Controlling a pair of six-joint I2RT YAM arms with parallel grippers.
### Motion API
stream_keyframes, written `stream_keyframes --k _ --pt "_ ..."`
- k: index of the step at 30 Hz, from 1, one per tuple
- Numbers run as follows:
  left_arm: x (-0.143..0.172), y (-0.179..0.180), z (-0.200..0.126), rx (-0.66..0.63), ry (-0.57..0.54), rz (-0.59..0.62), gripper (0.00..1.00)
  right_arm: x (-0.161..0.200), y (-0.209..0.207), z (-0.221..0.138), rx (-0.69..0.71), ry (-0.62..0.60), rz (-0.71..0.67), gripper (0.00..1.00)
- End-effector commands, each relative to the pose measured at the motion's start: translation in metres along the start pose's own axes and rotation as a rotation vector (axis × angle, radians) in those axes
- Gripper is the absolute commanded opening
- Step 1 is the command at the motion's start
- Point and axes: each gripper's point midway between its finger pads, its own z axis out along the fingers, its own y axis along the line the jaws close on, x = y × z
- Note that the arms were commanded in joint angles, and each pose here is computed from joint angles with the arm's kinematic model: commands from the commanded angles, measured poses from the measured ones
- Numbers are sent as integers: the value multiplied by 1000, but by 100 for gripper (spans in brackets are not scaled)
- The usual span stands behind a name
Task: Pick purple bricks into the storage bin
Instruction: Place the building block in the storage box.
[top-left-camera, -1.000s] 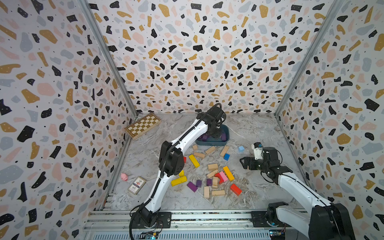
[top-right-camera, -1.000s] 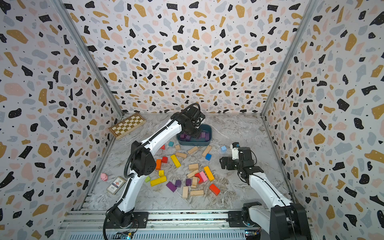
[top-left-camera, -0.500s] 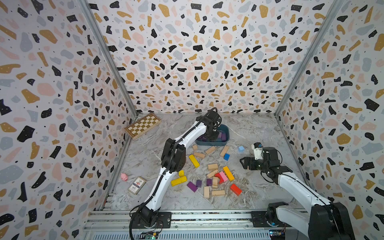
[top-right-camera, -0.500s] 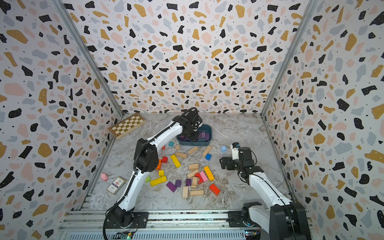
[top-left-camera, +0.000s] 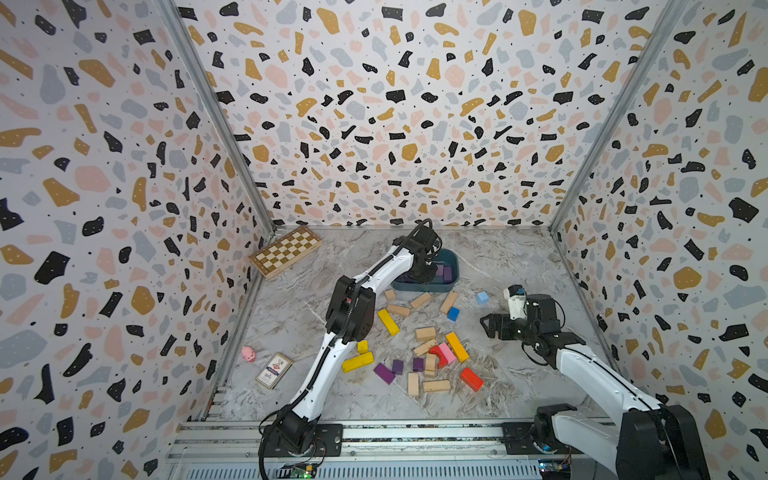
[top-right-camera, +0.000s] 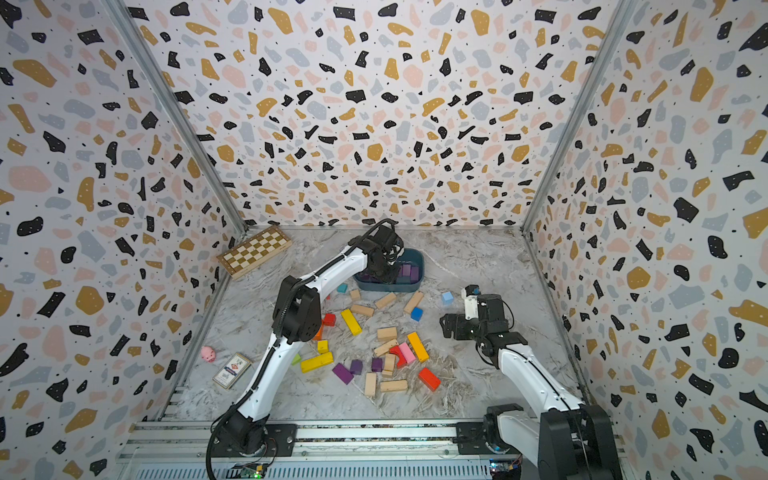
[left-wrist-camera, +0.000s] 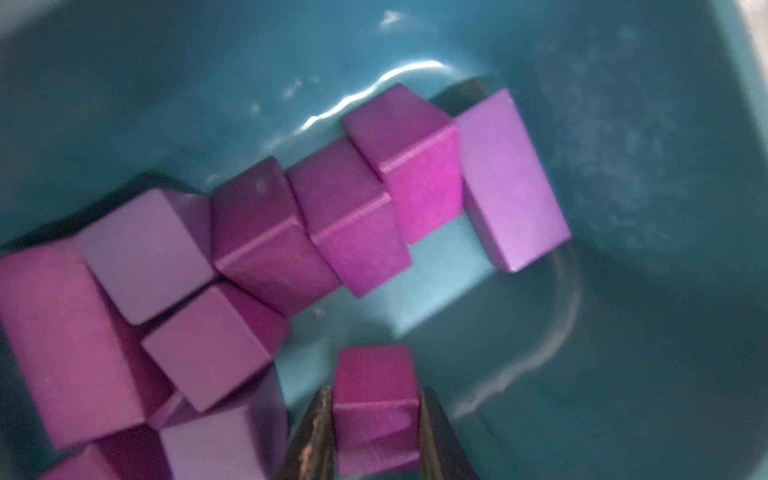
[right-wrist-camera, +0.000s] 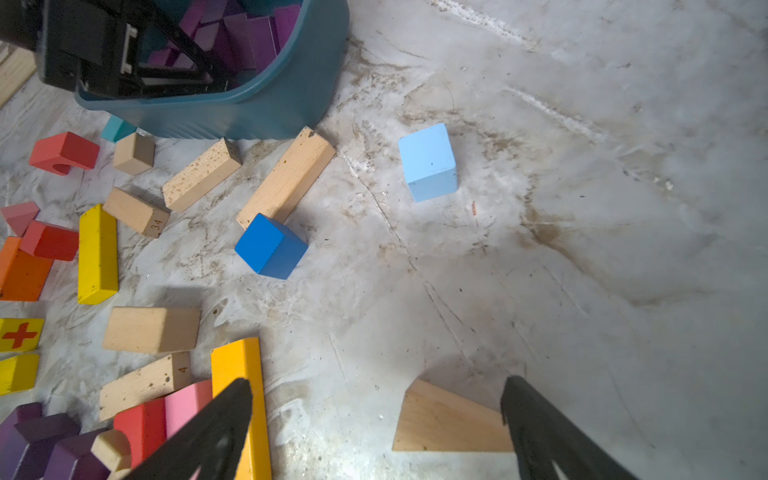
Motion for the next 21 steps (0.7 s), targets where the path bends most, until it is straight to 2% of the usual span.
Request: stream_keyframes --k 1,10,13,15,21 --pt "-2 5 3 -5 -11 -23 17 -2 1 -1 -6 -5 0 95" --pt "-12 18 0 -18 -52 -38 18 -7 0 -4 -2 -32 -5 96" --pt "-11 19 1 -16 -48 -43 21 -7 0 -4 0 -31 -5 96" --pt "-12 19 0 -13 -51 -43 27 -7 -1 -4 1 -29 -5 96" --pt "-16 19 -10 -21 -78 -37 56 -7 -1 -6 5 -36 -6 98"
